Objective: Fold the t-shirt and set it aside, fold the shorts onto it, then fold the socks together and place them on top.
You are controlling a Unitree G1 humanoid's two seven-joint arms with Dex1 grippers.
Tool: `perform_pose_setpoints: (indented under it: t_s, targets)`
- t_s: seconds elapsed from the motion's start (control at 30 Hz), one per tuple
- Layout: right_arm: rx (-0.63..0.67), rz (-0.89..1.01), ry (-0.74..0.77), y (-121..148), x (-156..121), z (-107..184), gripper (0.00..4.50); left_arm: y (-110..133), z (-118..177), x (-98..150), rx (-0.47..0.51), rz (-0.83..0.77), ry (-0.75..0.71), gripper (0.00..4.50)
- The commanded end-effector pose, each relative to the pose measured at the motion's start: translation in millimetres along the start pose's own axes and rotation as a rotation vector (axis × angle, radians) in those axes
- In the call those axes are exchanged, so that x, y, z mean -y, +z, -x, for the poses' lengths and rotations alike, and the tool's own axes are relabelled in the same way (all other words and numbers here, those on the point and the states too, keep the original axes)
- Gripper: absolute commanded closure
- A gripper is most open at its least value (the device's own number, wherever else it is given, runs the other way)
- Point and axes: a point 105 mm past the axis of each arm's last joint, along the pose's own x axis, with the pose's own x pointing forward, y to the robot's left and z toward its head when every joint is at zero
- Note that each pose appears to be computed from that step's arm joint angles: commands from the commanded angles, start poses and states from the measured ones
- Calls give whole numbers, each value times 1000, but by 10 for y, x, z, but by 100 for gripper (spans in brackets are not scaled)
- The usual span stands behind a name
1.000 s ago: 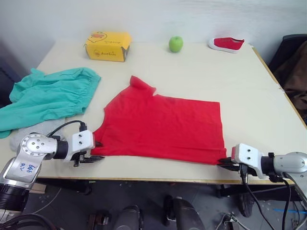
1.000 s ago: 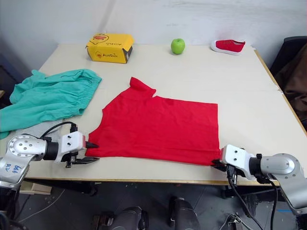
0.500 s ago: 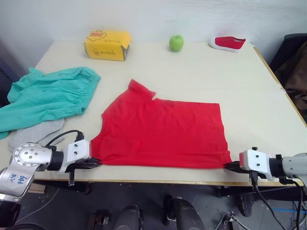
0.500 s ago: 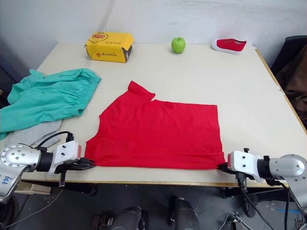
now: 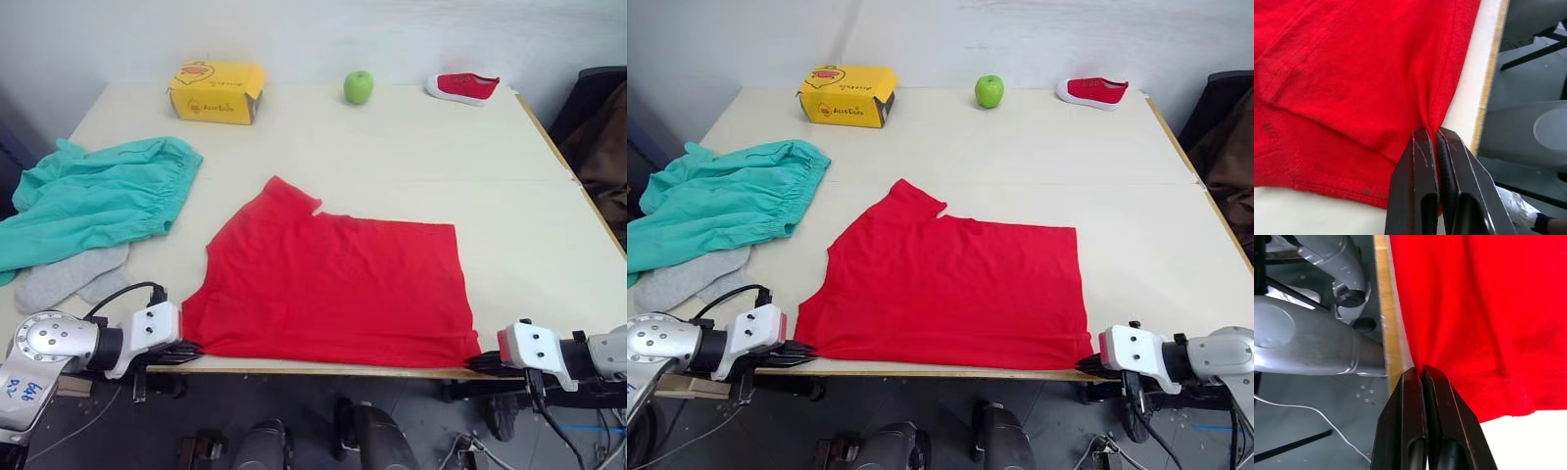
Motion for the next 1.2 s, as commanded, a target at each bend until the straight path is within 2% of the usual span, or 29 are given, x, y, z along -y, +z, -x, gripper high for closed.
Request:
perform_pose_setpoints:
  t_s: [0.03,0.17,0.33,0.37,0.4,0.67,0.8,0.87,0.97,1.03,1.2]
  targets:
    - [-18,29,-29,67,71,100,450,-9,15,108,-20,1,-39,448]
    - [-36,39,-65,58,138,92,450,-44,-27,135,-36,-8,-35,448]
    - [-30,14,-52,122,144,101,450,-5,-59,100,-1,14,-9,448]
    - [-26,6,-41,141,128,103,430,1,-60,85,5,20,-3,450]
    - [-20,-3,-28,162,110,106,406,7,-57,73,12,32,1,425]
    - [52,-69,68,400,0,185,141,38,49,12,41,55,-20,187]
    - [93,-144,87,522,55,314,1,154,165,-10,118,132,-57,60]
    - [151,-216,85,639,140,393,0,250,258,-41,168,176,-72,2]
    - [278,-333,35,843,369,463,0,444,402,-269,300,256,-21,2]
    - [350,-401,-46,910,623,418,0,526,436,-556,381,291,74,2]
    - [392,-516,-231,877,1153,213,0,652,351,-1181,458,364,265,2]
